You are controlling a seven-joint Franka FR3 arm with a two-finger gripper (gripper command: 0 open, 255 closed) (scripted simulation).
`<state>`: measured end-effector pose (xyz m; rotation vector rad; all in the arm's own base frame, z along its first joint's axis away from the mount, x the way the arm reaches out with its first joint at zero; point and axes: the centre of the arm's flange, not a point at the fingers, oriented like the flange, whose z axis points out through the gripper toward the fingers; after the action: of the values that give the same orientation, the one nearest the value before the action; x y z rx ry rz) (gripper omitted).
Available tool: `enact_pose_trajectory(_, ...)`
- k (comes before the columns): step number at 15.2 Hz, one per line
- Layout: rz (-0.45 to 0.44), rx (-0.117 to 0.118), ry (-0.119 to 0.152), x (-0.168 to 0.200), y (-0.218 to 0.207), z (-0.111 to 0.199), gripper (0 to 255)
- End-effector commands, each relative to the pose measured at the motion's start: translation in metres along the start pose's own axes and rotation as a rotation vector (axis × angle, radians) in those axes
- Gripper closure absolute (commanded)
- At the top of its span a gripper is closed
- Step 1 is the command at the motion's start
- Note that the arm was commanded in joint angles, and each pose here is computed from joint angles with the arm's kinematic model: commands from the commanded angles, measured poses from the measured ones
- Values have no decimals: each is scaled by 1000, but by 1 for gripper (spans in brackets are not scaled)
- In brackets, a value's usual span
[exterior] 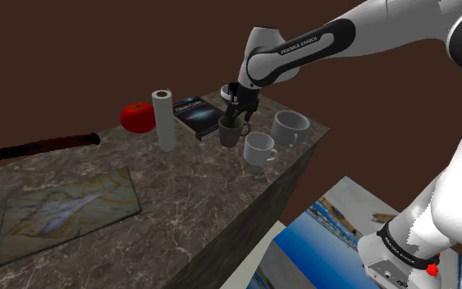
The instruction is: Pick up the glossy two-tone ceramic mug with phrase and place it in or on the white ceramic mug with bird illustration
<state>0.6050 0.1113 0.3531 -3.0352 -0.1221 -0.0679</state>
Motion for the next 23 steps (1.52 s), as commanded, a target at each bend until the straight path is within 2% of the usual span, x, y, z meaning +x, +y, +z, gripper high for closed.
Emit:
enact_pose_trajectory(1,0,0,1,0,0,8,0)
enact_pose_trajectory(8,0,0,1,0,0,8,0)
enact_pose_trajectory(9,0,0,1,0,0,8,255)
enact_pose_trajectory(18,0,0,1,0,0,8,255)
enact_pose_trajectory(23,0,0,1,1,-3,-18,255)
